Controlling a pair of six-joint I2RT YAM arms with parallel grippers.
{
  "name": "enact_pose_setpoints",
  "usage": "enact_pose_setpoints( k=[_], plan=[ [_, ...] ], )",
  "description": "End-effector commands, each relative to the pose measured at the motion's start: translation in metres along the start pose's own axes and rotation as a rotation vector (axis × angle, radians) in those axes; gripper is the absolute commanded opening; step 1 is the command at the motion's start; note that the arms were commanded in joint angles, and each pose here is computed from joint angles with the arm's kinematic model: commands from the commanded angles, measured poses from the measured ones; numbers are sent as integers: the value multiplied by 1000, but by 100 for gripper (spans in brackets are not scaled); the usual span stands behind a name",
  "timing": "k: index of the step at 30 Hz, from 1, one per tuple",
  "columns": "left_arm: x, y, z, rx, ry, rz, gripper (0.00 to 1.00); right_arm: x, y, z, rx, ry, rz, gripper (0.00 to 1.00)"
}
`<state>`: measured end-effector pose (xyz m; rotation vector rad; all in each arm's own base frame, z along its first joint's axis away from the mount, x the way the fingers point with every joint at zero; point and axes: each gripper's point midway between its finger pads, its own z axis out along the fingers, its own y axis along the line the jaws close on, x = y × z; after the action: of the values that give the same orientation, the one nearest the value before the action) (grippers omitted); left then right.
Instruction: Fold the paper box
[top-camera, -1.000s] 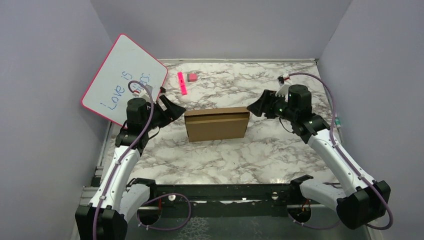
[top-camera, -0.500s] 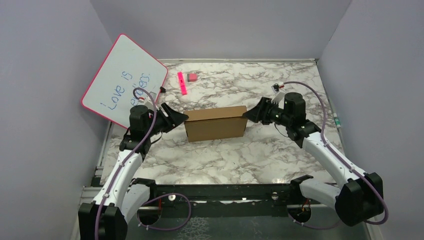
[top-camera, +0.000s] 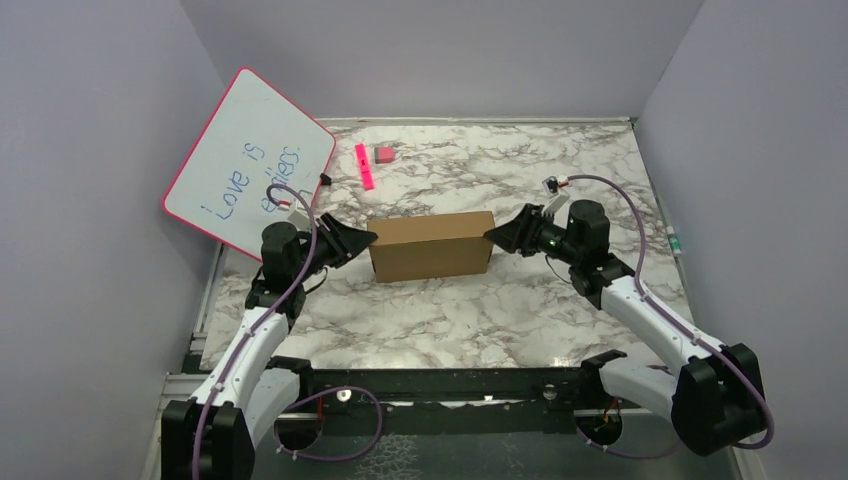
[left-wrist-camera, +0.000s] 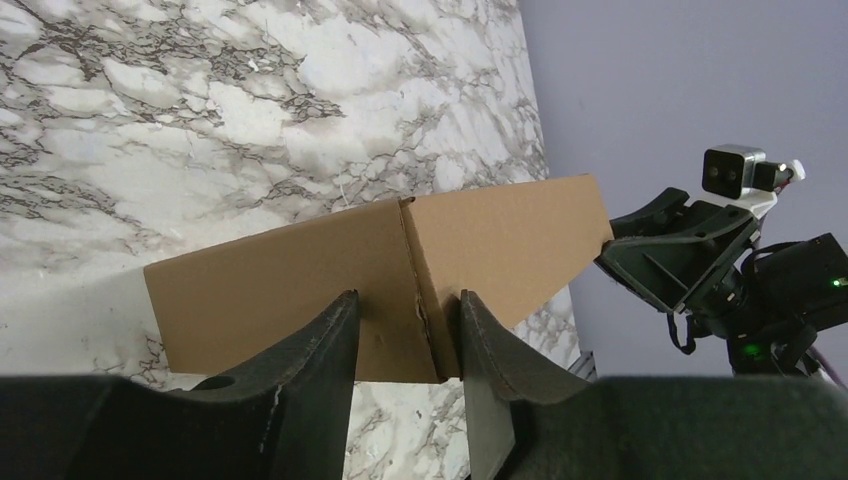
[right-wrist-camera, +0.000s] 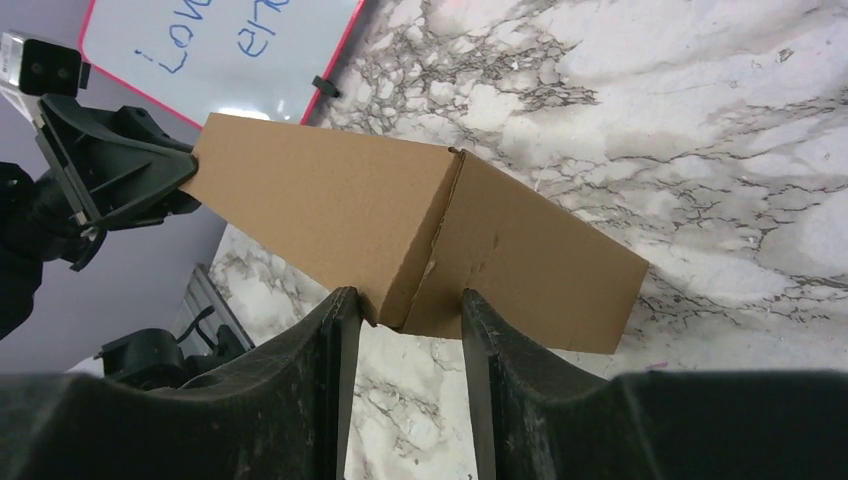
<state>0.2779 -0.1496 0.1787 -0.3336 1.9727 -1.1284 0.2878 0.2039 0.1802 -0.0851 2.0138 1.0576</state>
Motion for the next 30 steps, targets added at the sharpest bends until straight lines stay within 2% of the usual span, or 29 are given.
enact_pose_setpoints(
  k=[1,5,10,14,22,30],
  plan=[
    [48,68,-2,-193,89,-110,35,50,-47,-3,137,105,65,44],
    [55,76,-1,-208,95,-133,30,42,-30,-3,57,111,68,48],
    [51,76,-1,-216,85,-118,26,0,0,-9,-22,46,25,60],
    [48,76,-1,-223,85,-105,25,-23,19,-10,-72,3,9,63],
    [48,75,-2,-222,89,-94,24,-27,8,1,-54,-1,52,59],
    [45,73,0,-220,87,-93,21,21,-30,6,-49,66,112,43]
  ],
)
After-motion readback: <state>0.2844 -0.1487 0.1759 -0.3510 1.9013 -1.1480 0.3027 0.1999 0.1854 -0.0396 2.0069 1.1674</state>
